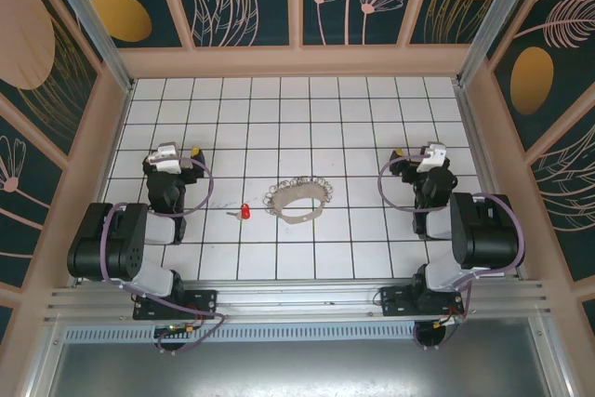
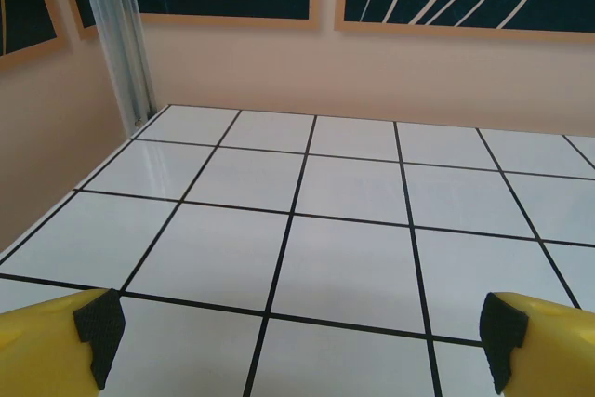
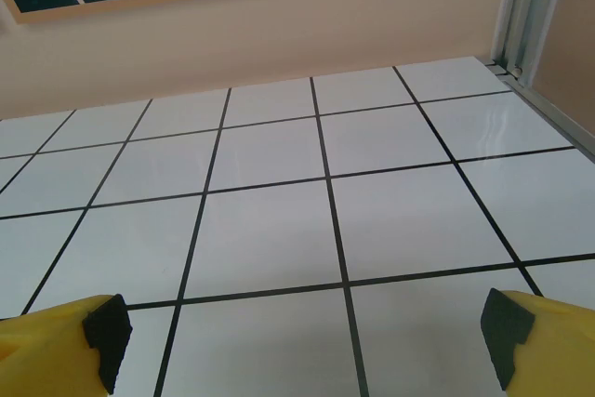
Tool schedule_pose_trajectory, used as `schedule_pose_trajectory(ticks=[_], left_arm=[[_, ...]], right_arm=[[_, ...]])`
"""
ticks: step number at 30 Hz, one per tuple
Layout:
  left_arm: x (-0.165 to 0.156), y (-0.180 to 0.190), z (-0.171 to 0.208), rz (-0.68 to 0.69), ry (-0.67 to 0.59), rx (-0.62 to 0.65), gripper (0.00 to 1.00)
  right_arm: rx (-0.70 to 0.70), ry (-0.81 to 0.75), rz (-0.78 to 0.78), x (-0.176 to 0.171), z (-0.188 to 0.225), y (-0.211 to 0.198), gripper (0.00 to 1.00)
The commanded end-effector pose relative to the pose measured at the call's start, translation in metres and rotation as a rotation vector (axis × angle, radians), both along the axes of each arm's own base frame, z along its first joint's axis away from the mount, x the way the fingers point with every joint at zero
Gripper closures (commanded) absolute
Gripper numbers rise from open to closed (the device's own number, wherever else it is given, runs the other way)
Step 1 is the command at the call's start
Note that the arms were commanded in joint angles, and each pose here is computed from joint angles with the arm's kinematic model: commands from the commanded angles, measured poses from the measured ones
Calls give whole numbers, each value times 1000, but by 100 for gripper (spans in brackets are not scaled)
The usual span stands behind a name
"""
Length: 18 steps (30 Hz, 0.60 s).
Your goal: Put the keys on the keyring
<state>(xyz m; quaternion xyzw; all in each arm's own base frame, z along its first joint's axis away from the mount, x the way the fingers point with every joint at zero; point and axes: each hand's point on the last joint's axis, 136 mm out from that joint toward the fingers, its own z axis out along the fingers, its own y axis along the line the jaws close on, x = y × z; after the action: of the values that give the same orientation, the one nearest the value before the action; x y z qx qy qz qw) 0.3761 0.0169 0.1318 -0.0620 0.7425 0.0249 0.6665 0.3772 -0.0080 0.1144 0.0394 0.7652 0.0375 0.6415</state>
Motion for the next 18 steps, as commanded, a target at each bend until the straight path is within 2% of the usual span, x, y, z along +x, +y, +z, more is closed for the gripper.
schedule_pose_trajectory(ticks=[1,18], left_arm=[[1,0,3,-8,-13,-7,1],[1,0,3,-5,-13,-12,1]], right_arm=[[2,-23,-3,1,6,0,1],[20,-26,14,1,7,-1,1]])
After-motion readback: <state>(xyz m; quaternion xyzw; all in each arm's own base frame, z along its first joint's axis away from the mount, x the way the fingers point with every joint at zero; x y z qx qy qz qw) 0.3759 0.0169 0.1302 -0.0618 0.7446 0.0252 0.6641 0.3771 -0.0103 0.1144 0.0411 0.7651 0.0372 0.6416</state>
